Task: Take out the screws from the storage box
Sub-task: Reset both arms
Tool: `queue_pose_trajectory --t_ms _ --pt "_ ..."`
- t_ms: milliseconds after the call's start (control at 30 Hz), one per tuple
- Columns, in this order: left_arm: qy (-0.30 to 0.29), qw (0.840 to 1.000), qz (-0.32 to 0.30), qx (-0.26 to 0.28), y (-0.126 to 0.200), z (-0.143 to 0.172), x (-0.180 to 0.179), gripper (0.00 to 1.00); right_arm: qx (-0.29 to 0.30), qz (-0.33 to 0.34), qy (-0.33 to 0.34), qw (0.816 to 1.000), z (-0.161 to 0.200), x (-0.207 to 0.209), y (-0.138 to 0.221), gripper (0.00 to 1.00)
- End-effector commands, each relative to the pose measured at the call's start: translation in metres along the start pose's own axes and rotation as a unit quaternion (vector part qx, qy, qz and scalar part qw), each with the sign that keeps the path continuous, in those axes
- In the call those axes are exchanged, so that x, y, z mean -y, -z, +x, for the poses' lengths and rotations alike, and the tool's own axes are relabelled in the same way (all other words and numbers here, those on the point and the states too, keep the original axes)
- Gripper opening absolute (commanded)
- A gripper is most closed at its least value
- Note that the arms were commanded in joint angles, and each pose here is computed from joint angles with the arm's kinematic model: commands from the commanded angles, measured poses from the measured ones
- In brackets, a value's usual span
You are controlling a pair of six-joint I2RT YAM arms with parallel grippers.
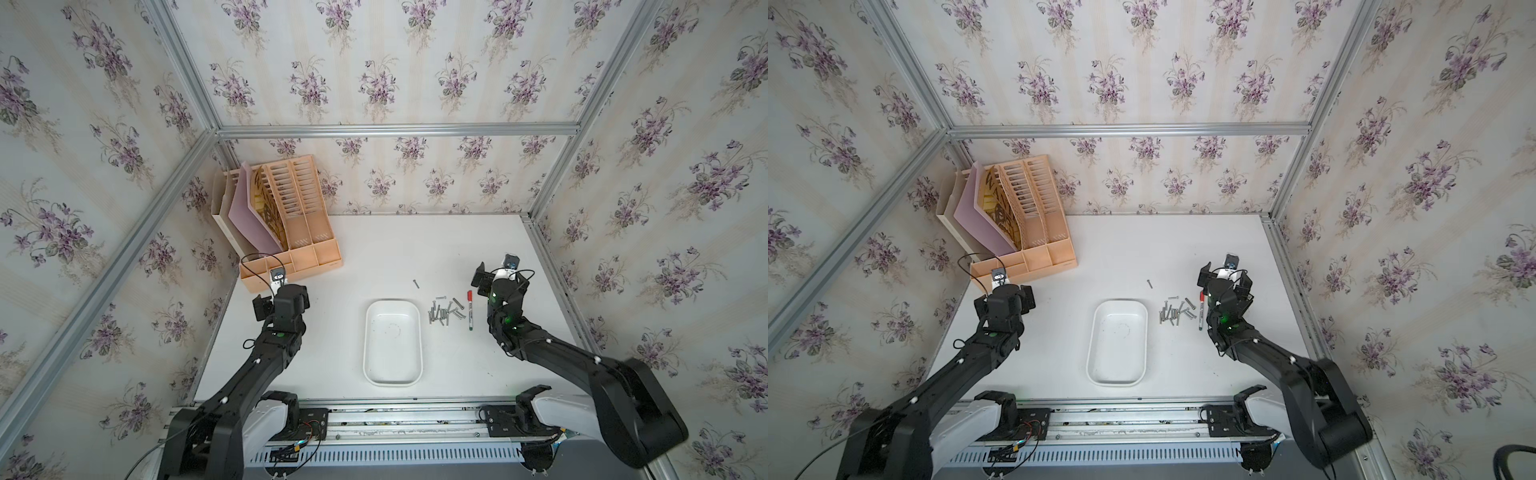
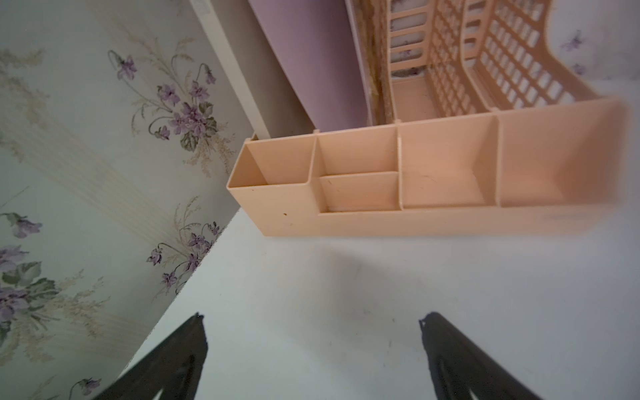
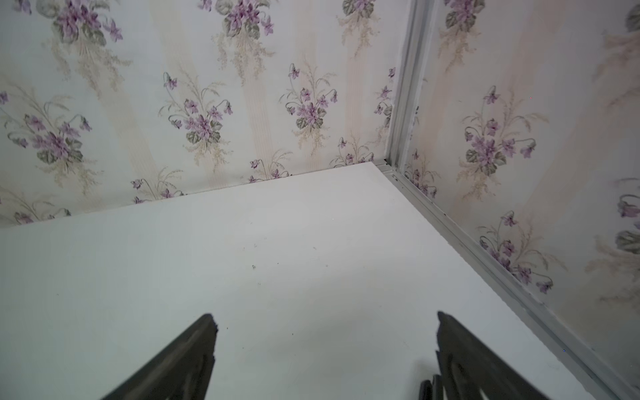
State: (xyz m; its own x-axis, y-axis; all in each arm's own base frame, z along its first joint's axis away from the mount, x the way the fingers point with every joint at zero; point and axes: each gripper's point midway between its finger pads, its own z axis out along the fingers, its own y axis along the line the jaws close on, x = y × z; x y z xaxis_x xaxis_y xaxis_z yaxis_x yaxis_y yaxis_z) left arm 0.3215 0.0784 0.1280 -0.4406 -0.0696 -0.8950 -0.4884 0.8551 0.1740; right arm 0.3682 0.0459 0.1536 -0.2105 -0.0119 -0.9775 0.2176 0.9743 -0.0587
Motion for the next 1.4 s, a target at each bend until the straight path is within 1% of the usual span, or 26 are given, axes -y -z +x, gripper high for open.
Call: queue_pose_trajectory --t_ms 0,33,67,100,133,200,400,467,500,533,567,600,667,700,733,767,800,867,900,933,967,1000,1033,1100,1133,1367 --pt "0.038 0.999 0.018 0.030 -0.025 -0.015 0.011 1.00 0.145 -0.019 0.081 0.986 -0.043 -0.018 0.006 1.00" --pt "0.041 0.999 0.014 0.022 -0.034 -0.013 0.011 0.99 0.179 -0.053 0.094 0.978 -0.044 -0.026 0.015 1.00" --pt "0.049 0.998 0.037 0.001 -0.044 -0.007 0.018 0.99 0.212 -0.094 0.092 0.968 -0.042 -0.031 0.027 1.00" --pt "0.032 0.998 0.054 -0.009 -0.051 -0.008 0.026 1.00 0.224 -0.116 0.078 0.964 -0.035 -0.029 0.030 1.00" --pt "0.021 0.998 0.062 -0.024 -0.053 -0.010 0.032 1.00 0.207 -0.118 0.073 0.968 -0.021 -0.024 0.022 1.00" --pt "0.006 0.997 0.073 -0.025 -0.054 -0.005 0.039 0.99 0.196 -0.118 0.084 0.970 -0.016 -0.027 0.011 1.00" --pt "0.014 0.992 0.117 0.054 -0.030 -0.007 0.043 1.00 0.238 -0.037 0.005 0.971 -0.052 0.023 0.042 1.00" --pt "0.015 0.990 0.124 0.070 -0.026 -0.007 0.044 0.99 0.220 -0.032 0.009 0.975 -0.050 0.026 0.043 1.00" --pt "0.016 0.989 0.126 0.073 -0.024 -0.006 0.044 1.00 0.181 -0.021 0.010 0.983 -0.043 0.028 0.034 1.00" --pt "0.017 0.989 0.126 0.077 -0.024 -0.007 0.044 1.00 0.120 -0.019 0.014 0.993 -0.027 0.029 0.019 0.99" --pt "0.016 0.989 0.127 0.075 -0.025 -0.007 0.045 0.99 0.083 -0.025 0.008 0.996 -0.016 0.031 0.009 0.96" --pt "0.013 0.989 0.128 0.071 -0.026 -0.008 0.046 0.99 0.071 -0.028 0.007 0.997 -0.006 0.034 0.007 0.95" --pt "-0.002 0.986 0.151 0.070 -0.026 -0.005 0.055 1.00 0.123 -0.018 -0.006 0.992 -0.005 0.045 0.021 0.99" --pt "-0.009 0.984 0.165 0.067 -0.027 0.002 0.062 1.00 0.120 -0.017 -0.009 0.993 0.001 0.045 0.019 1.00" --pt "-0.016 0.982 0.169 0.086 -0.034 0.008 0.067 0.99 0.110 -0.041 0.001 0.993 0.007 0.037 0.015 1.00" --pt "-0.019 0.978 0.181 0.106 -0.034 0.003 0.072 1.00 0.110 -0.048 0.005 0.993 0.008 0.035 0.013 1.00" --pt "-0.020 0.977 0.183 0.105 -0.034 0.000 0.074 0.99 0.111 -0.048 -0.005 0.993 0.010 0.039 0.016 1.00" --pt "-0.029 0.982 0.182 0.045 -0.036 0.007 0.074 1.00 0.099 -0.071 -0.027 0.992 0.017 0.042 0.005 1.00" --pt "-0.031 0.982 0.180 0.058 -0.038 0.008 0.074 0.99 0.098 -0.071 -0.026 0.992 0.015 0.040 -0.003 1.00" --pt "-0.028 0.980 0.181 0.076 -0.038 0.003 0.075 0.99 0.034 -0.093 -0.015 0.995 0.030 0.030 -0.020 1.00" --pt "-0.028 0.980 0.182 0.068 -0.037 0.002 0.076 0.99 0.030 -0.114 -0.032 0.993 0.030 0.033 -0.023 1.00" --pt "-0.032 0.982 0.182 0.047 -0.038 0.005 0.076 1.00 0.052 -0.114 -0.037 0.991 0.024 0.036 -0.021 1.00" --pt "-0.037 0.981 0.185 0.047 -0.040 0.006 0.079 0.99 0.025 -0.110 -0.032 0.993 0.032 0.034 -0.023 1.00" --pt "-0.055 0.977 0.200 0.043 -0.039 0.002 0.088 0.99 0.052 -0.100 -0.030 0.993 0.026 0.036 -0.018 1.00" --pt "-0.057 0.977 0.200 0.038 -0.040 0.006 0.088 0.99 0.045 -0.094 -0.025 0.994 0.027 0.035 -0.016 1.00" --pt "-0.056 0.978 0.198 0.042 -0.040 0.003 0.088 1.00 0.041 -0.103 -0.022 0.994 0.029 0.032 -0.018 1.00"
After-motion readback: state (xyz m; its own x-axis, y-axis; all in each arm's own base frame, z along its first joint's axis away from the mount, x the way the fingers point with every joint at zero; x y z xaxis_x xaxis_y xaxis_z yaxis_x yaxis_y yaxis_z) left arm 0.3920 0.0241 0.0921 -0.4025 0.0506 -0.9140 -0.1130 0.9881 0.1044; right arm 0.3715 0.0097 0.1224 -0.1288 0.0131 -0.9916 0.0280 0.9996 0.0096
